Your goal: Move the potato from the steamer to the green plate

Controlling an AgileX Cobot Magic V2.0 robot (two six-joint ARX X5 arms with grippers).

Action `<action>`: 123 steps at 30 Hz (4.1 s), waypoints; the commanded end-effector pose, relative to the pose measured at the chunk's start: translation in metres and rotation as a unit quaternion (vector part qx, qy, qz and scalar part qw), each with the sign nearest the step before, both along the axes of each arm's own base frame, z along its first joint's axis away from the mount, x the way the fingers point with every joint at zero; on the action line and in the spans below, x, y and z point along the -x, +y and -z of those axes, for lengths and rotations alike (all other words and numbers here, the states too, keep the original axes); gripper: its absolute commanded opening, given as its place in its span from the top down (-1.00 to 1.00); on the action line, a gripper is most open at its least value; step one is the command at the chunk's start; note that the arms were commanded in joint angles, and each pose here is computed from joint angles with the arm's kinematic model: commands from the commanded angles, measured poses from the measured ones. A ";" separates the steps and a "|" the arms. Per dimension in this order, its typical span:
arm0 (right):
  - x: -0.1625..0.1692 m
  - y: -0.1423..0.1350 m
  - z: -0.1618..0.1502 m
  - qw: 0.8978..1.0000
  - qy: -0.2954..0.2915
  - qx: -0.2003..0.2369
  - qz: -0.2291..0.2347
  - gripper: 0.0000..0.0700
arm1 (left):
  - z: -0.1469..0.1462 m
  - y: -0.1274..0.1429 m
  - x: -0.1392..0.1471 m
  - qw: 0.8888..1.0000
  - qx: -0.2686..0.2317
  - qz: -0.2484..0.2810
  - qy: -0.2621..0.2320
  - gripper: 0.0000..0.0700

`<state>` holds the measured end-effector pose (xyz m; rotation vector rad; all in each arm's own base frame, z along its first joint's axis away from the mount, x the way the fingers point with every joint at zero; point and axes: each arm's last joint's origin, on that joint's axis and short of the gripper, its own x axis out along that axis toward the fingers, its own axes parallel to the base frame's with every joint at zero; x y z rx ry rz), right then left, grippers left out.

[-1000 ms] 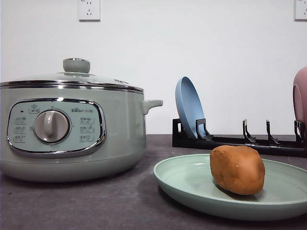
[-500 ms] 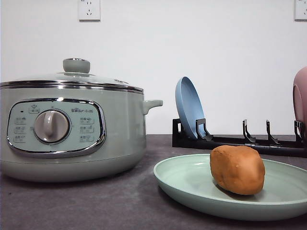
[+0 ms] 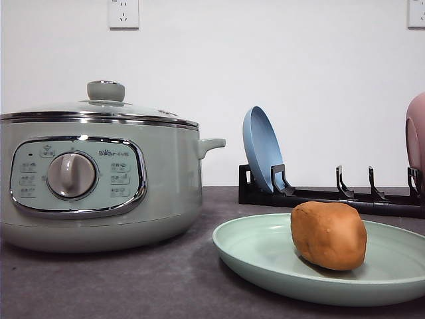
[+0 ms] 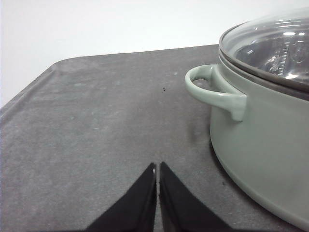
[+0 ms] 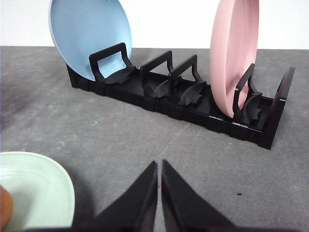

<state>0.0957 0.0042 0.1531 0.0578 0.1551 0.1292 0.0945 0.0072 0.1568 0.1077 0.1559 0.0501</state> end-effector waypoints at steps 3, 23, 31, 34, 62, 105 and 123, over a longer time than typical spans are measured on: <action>0.000 0.000 0.001 1.000 -0.002 0.002 0.000 1.00 | 0.008 0.000 -0.001 1.000 0.003 -0.003 0.013 1.00; 0.000 0.000 0.001 1.000 -0.002 0.002 0.000 1.00 | 0.008 0.000 -0.001 1.000 0.003 -0.003 0.013 1.00; 0.000 0.000 0.001 1.000 -0.002 0.002 0.000 1.00 | 0.008 0.000 -0.001 1.000 0.003 -0.003 0.013 1.00; 0.000 0.000 0.001 1.000 -0.002 0.002 0.000 1.00 | 0.008 0.000 -0.001 1.000 0.003 -0.003 0.013 1.00; 0.000 0.000 0.001 1.000 -0.002 0.002 0.000 1.00 | 0.008 0.000 -0.001 1.000 0.003 -0.003 0.013 1.00; 0.000 0.000 0.001 1.000 -0.002 0.002 0.000 1.00 | 0.008 0.000 -0.001 1.000 0.003 -0.003 0.013 1.00; 0.000 0.000 0.001 1.000 -0.002 0.002 0.000 1.00 | 0.008 0.000 -0.001 1.000 0.003 -0.003 0.013 1.00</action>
